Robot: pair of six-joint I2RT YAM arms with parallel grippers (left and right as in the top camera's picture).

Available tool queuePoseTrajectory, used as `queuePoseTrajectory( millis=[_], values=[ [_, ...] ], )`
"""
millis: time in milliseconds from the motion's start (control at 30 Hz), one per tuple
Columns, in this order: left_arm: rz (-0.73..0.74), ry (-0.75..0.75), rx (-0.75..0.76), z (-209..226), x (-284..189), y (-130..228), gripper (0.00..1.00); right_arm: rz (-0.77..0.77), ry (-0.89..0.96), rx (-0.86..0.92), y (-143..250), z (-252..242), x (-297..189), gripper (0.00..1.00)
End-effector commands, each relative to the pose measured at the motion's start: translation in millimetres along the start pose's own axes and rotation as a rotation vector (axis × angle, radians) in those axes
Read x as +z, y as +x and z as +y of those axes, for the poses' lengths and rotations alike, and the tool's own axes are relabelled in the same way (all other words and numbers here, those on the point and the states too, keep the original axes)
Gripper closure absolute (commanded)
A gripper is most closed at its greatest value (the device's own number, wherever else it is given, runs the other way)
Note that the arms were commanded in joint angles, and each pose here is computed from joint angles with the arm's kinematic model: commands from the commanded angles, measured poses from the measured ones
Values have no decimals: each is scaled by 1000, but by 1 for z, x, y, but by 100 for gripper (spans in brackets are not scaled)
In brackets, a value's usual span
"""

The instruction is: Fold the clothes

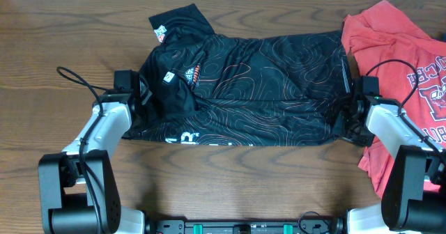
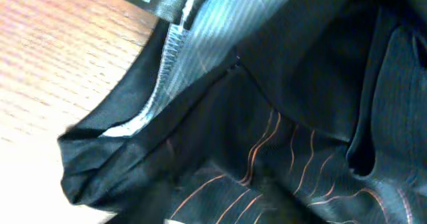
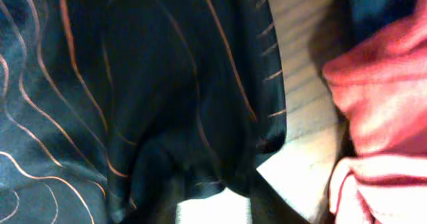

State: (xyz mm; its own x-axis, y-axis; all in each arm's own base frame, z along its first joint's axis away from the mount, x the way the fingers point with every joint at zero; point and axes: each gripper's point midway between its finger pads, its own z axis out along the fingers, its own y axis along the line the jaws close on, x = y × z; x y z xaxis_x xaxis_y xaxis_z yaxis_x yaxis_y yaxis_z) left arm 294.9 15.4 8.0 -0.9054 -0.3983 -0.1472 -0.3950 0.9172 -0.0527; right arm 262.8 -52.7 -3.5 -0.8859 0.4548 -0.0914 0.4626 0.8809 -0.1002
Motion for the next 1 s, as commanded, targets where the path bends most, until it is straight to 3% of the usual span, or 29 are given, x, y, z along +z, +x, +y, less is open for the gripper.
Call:
queuePoseTrajectory(
  millis=[0,133,233,467,733,967],
  values=[
    [25,2,-2,2,6,9,69,31,9,23,5,-4,4,83],
    [26,1,-2,4,12,14,75,50,16,20,10,-6,4,91],
    [27,0,-2,4,14,16,94,65,22,19,13,-7,4,94],
    [32,-30,-30,16,13,15,94,117,42,16,26,-12,2,98],
    [200,-111,-271,66,7,49,94,252,92,56,59,-23,-5,99],
    [334,-145,-325,82,-4,80,94,371,97,71,86,-26,-14,99]
  ],
)
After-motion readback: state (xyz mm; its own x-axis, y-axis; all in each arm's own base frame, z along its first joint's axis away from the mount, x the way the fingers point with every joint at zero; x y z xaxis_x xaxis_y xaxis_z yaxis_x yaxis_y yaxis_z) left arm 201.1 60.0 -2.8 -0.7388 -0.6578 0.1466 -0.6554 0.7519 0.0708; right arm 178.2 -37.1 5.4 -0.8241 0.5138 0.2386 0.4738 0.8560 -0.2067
